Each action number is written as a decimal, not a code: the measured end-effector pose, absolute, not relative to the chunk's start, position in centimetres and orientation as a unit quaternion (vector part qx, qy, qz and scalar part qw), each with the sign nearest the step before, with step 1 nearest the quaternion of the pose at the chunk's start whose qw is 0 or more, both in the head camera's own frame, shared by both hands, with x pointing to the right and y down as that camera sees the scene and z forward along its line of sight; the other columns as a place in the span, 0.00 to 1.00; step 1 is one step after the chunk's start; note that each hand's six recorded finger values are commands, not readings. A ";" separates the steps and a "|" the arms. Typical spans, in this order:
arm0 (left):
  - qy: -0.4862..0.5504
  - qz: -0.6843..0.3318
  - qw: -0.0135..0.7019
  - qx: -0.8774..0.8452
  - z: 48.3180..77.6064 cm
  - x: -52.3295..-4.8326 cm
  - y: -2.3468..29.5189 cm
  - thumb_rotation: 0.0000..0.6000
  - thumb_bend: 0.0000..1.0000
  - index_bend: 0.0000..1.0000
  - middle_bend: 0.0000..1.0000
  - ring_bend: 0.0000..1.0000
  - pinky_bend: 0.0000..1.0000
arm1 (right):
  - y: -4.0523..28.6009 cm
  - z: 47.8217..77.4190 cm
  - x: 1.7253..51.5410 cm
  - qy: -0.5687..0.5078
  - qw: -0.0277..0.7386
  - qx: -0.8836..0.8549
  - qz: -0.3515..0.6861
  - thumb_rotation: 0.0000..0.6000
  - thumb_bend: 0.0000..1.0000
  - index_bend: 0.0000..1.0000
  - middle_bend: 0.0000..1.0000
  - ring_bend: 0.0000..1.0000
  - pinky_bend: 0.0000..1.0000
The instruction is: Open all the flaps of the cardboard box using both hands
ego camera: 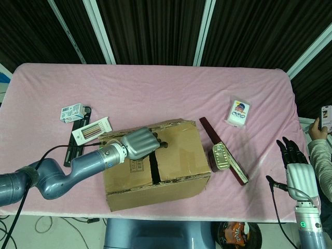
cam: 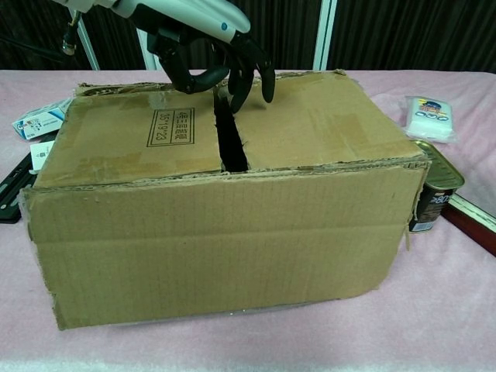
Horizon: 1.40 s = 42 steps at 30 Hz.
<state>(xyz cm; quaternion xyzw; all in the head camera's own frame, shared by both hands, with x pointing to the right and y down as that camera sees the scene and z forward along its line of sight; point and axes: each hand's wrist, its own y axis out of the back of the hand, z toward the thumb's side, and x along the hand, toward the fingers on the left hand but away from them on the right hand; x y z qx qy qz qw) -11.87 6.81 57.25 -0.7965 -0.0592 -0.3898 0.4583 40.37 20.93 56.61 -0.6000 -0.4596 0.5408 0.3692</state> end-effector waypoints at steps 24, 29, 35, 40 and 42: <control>-0.106 -0.414 0.451 -0.784 58.2 -12.0 8.0 1.00 1.00 0.30 0.54 0.40 0.42 | 20.9 56.9 40.7 -0.464 0.363 -0.599 0.543 1.00 0.18 0.00 0.00 0.00 0.21; -0.106 -0.419 0.448 -0.783 58.0 -12.4 8.0 1.00 1.00 0.34 0.59 0.44 0.49 | 20.9 56.9 40.7 -0.465 0.362 -0.598 0.543 1.00 0.18 0.00 0.00 0.00 0.21; -0.099 -0.423 0.444 -0.784 57.6 -12.6 7.7 1.00 1.00 0.34 0.60 0.46 0.50 | 20.9 56.9 40.7 -0.465 0.362 -0.598 0.543 1.00 0.18 0.00 0.00 0.00 0.21; -0.089 -0.425 0.439 -0.786 56.9 -12.7 7.2 1.00 1.00 0.34 0.60 0.46 0.50 | 20.9 57.0 40.7 -0.465 0.361 -0.598 0.544 1.00 0.18 0.00 0.00 0.00 0.21; -0.083 -0.427 0.437 -0.787 56.6 -12.9 6.9 1.00 1.00 0.34 0.60 0.46 0.50 | 20.9 57.0 40.7 -0.465 0.361 -0.597 0.545 1.00 0.18 0.00 0.00 0.00 0.21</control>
